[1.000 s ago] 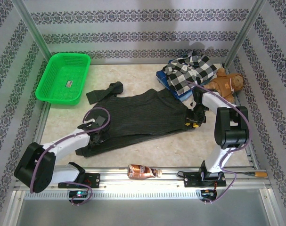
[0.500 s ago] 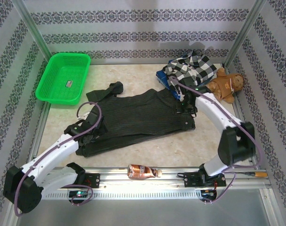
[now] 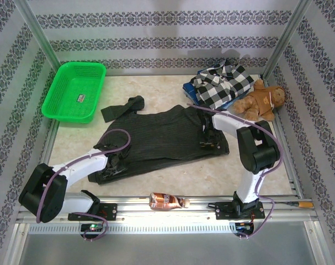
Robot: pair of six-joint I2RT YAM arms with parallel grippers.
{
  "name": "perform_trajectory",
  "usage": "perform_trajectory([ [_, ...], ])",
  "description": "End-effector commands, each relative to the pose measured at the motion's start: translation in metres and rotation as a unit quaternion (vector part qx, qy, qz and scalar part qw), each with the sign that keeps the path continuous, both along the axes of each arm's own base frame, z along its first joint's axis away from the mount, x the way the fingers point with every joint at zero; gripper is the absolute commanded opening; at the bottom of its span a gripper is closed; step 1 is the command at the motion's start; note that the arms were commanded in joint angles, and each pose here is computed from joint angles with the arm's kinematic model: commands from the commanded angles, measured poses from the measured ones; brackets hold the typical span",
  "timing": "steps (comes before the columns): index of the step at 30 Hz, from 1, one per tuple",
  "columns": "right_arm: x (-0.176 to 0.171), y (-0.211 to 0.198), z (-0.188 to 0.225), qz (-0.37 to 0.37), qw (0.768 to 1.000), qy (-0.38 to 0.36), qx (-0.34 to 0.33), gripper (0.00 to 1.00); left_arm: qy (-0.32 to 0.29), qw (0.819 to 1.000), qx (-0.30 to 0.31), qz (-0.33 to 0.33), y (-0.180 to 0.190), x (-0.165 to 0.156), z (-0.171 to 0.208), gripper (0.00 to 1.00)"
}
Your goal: Fold and stack the long sleeve shirts
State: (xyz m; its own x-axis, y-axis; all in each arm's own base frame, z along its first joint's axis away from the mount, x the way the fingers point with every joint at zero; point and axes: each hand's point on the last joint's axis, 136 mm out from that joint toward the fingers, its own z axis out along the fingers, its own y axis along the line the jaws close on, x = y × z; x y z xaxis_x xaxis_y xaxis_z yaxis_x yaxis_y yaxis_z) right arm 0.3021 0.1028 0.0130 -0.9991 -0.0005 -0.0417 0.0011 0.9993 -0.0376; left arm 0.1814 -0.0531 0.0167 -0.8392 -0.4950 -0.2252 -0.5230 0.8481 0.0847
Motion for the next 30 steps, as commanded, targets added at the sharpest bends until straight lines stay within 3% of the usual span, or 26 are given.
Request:
perform_trajectory([
  [1, -0.043, -0.013, -0.010, -0.012, 0.998, 0.042, -0.044, 0.42, 0.018, 0.999, 0.028, 0.019, 0.018, -0.018, -0.001, 0.80],
  [10, -0.122, -0.020, -0.009, -0.031, 0.994, 0.088, -0.052, 0.46, 0.000, 0.999, 0.003, 0.035, 0.025, -0.034, 0.011, 0.81],
  [15, -0.142, -0.012, -0.001, -0.027, 0.994, 0.095, -0.046, 0.48, -0.008, 0.999, -0.038, 0.020, 0.013, -0.034, 0.027, 0.78],
  [18, -0.133, -0.010, 0.019, -0.022, 0.996, 0.071, -0.050, 0.52, -0.084, 0.995, -0.049, -0.006, 0.008, -0.008, 0.075, 0.80],
  [22, -0.090, 0.007, 0.076, -0.012, 0.999, -0.034, -0.001, 0.67, -0.174, 0.977, -0.079, -0.097, -0.014, 0.056, 0.148, 0.85],
  [25, -0.061, 0.026, 0.113, 0.005, 0.995, -0.085, 0.046, 0.75, -0.174, 0.960, -0.084, -0.203, -0.037, 0.103, 0.179, 0.87],
  [30, -0.037, 0.044, 0.146, 0.031, 0.989, -0.121, 0.076, 0.83, -0.114, 0.941, -0.077, -0.309, -0.058, 0.166, 0.166, 0.86],
])
